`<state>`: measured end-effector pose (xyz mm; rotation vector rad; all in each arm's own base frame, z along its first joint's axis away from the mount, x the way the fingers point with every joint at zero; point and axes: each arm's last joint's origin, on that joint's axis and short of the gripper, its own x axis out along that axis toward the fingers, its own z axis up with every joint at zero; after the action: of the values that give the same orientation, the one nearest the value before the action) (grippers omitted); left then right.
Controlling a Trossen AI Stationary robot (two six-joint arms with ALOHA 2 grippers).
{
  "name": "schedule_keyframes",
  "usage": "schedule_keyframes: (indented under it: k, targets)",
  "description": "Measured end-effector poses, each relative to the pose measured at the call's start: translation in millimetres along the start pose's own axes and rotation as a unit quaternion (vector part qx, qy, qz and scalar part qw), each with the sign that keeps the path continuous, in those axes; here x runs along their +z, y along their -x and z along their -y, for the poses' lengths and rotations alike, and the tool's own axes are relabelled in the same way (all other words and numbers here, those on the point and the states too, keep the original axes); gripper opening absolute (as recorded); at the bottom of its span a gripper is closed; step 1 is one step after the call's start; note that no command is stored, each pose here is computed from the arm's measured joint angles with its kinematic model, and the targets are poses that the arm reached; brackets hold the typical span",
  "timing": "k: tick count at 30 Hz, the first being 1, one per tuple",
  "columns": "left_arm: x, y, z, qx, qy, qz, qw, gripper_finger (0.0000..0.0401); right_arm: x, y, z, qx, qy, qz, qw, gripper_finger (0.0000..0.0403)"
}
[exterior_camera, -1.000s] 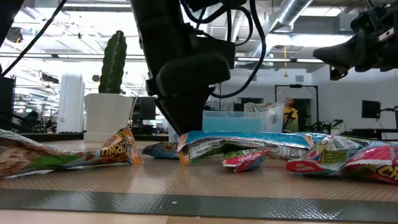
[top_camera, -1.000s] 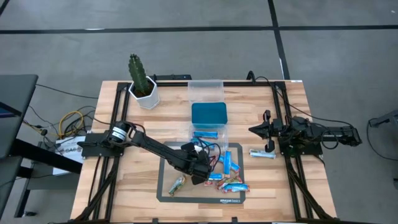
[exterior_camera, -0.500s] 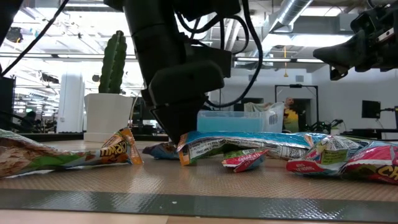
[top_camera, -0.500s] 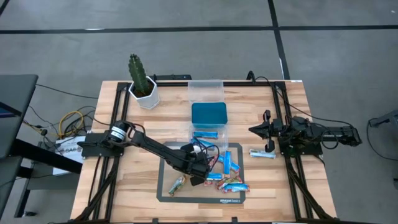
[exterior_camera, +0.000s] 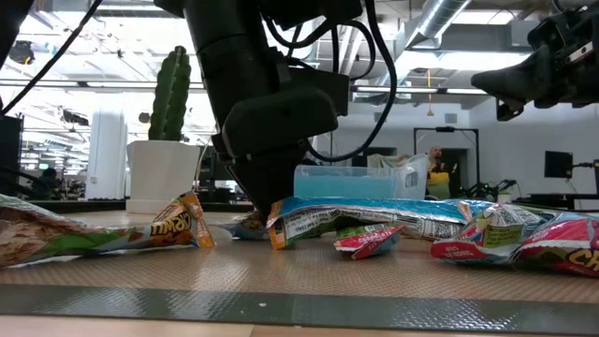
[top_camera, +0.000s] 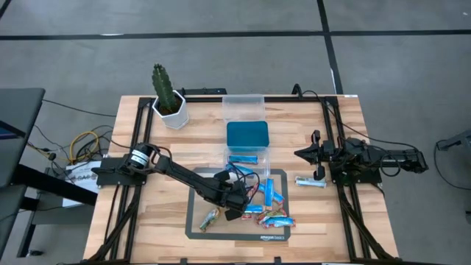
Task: Pick and place Granola Bars by type
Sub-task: Put the blue granola bar into the bottom transparent bin
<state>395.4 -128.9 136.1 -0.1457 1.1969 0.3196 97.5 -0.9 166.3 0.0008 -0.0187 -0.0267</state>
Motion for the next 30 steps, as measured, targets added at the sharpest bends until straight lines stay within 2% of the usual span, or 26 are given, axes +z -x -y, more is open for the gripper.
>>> schedule_keyframes:
  k: [8,19,24,30]
  targets:
    - [-1,10,0,0.006,-0.004,0.010,1.000,0.0045,0,0,0,0.000,0.000,0.000,1.000,0.0000]
    - [6,82,-5,0.003,0.007,0.103,0.995,0.0045,0,0,0,0.000,0.000,0.000,1.000,0.0000]
    - [8,116,-14,0.024,0.015,0.163,0.986,0.0045,0,0,0,0.000,0.000,0.000,1.000,0.0000]
    - [8,126,-20,0.046,0.015,0.175,0.983,0.0045,0,0,0,0.000,0.000,0.000,1.000,0.0000]
